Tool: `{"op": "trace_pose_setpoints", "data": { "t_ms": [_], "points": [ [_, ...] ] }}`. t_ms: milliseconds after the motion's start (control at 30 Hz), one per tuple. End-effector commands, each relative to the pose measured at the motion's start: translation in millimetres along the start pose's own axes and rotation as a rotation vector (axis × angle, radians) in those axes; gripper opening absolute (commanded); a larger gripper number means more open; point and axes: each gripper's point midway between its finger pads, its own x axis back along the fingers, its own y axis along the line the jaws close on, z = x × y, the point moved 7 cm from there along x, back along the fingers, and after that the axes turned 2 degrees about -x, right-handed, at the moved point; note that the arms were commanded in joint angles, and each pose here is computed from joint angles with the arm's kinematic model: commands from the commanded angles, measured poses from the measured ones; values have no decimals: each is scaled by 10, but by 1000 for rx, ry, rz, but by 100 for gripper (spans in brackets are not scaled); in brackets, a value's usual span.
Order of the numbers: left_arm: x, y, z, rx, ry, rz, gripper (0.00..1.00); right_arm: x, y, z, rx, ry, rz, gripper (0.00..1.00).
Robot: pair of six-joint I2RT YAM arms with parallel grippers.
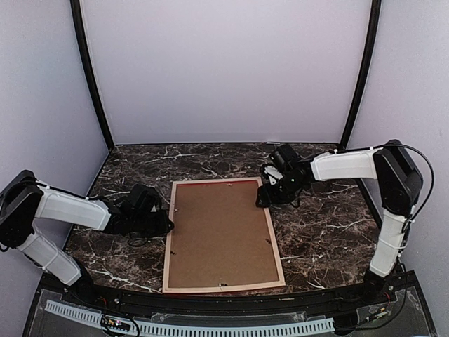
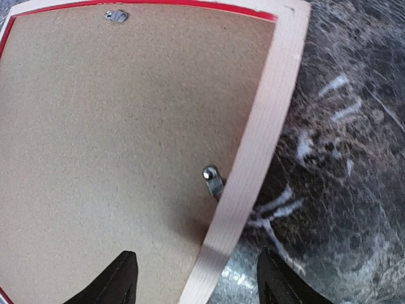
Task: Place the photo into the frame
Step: Press the fastener onto the backboard.
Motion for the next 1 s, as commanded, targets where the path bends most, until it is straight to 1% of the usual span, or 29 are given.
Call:
{"op": "trace_pose_setpoints", "data": {
  "t_ms": [0, 233, 400, 800, 967],
  "points": [
    [-59, 3, 60, 55, 19, 16, 4, 269, 41, 222, 14, -8, -15, 68],
    [-71, 10, 65, 54, 22, 11, 3, 367, 134, 747, 12, 57, -29, 71],
    [-70, 2, 60, 44, 23, 12, 3, 352, 137, 978, 7, 90, -20, 70],
    [-79, -2, 67, 32, 31, 15, 3, 280, 255, 1151, 53, 135, -28, 60],
    [-74, -2, 70, 29, 32, 16, 3, 260, 220, 1173, 70, 149, 11, 53]
  ]
}}
